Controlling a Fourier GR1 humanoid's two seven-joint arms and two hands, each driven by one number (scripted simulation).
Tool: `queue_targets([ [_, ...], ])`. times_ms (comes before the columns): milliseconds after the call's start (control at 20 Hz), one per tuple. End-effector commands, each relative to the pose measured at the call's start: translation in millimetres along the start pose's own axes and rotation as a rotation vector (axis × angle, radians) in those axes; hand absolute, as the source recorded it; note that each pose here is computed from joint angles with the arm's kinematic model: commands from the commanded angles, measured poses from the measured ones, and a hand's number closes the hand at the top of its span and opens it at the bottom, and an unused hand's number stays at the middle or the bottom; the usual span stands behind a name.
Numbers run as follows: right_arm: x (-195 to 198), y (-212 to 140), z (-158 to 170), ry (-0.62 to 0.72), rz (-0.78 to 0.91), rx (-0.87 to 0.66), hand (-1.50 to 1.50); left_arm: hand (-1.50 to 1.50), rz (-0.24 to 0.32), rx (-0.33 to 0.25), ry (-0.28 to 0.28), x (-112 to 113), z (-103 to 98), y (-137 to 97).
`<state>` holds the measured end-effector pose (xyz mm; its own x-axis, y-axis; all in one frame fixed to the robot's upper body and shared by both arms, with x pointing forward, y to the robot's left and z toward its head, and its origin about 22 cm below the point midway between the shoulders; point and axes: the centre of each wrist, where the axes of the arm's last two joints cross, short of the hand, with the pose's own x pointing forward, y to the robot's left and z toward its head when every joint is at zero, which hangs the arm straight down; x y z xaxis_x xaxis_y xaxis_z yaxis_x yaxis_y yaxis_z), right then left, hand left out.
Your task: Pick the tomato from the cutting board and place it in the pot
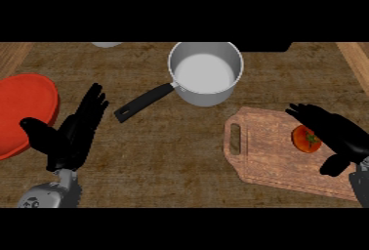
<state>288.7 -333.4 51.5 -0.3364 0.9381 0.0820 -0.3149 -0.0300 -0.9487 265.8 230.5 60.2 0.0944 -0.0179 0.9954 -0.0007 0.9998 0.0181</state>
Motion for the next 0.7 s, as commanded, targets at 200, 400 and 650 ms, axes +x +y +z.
queue_targets([
  [200, 5.1, 15.8, -7.6, -0.176, -0.038, -0.052, 1.50, 0.00, -0.005, -0.011, 0.002, -18.0, 4.7, 0.4],
  [400, -4.1, 19.1, -3.4, -0.173, -0.034, -0.080, 1.50, 0.00, 0.000, -0.003, 0.010, -7.4, -8.7, 4.9],
  [650, 6.7, 4.5, -1.5, -0.182, -0.041, -0.113, 1.50, 0.00, 0.002, -0.013, 0.016, 6.5, -3.2, 4.2],
])
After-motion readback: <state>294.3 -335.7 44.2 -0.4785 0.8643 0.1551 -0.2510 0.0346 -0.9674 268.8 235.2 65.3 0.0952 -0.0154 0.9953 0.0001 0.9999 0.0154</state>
